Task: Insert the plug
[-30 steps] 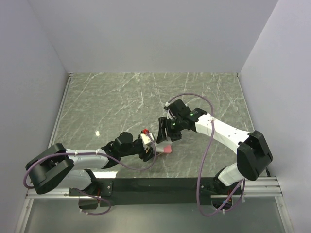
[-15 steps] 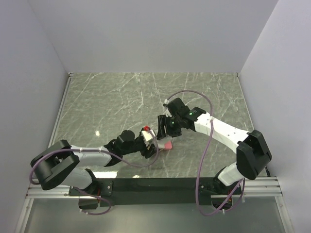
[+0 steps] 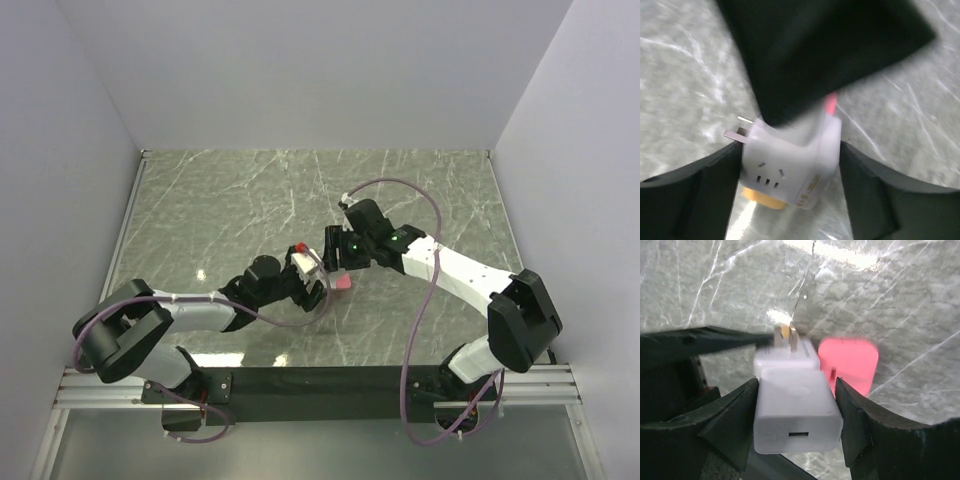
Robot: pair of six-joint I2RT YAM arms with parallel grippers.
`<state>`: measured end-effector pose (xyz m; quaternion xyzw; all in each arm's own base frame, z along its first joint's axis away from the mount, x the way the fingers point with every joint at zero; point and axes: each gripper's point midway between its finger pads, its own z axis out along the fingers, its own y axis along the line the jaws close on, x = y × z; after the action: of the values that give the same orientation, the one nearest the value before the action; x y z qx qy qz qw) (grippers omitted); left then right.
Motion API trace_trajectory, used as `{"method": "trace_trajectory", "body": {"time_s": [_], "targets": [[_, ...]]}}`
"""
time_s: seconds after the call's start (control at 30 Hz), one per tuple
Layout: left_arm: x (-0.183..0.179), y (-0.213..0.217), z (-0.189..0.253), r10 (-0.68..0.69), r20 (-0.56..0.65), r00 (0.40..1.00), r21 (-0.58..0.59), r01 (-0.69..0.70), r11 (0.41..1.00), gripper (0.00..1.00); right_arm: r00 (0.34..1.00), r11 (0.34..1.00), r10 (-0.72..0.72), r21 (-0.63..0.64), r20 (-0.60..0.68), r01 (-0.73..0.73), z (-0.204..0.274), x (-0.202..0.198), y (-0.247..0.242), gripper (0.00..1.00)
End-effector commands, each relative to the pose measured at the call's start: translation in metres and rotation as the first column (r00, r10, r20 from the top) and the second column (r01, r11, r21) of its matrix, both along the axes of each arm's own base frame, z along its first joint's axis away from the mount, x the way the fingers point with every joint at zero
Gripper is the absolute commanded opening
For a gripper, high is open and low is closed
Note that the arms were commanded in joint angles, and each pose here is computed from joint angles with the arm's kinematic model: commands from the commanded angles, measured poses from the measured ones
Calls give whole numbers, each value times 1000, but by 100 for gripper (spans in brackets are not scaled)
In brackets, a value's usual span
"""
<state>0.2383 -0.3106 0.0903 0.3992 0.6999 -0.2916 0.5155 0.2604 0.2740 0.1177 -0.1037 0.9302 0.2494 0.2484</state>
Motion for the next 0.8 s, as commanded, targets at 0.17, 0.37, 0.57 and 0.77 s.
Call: {"method": "trace_trajectory", "body": {"time_s": [0.17, 0.37, 0.57, 0.77], "targets": [[24, -26, 184, 63, 331, 941, -447, 97, 889, 96, 996, 996, -89, 15, 20, 89, -21, 25, -8, 0], [25, -14, 187, 99, 326, 940, -452, 63, 890, 98, 994, 994, -103, 39, 40, 102, -20, 41, -12, 0], [24, 0, 181, 139, 292, 946, -471, 16, 882, 98, 989, 993, -117, 37, 87, 114, -27, 56, -14, 0], [28, 10, 167, 178, 246, 953, -477, -42, 878, 98, 982, 989, -150, 6, 114, 151, -46, 63, -17, 0]]}}
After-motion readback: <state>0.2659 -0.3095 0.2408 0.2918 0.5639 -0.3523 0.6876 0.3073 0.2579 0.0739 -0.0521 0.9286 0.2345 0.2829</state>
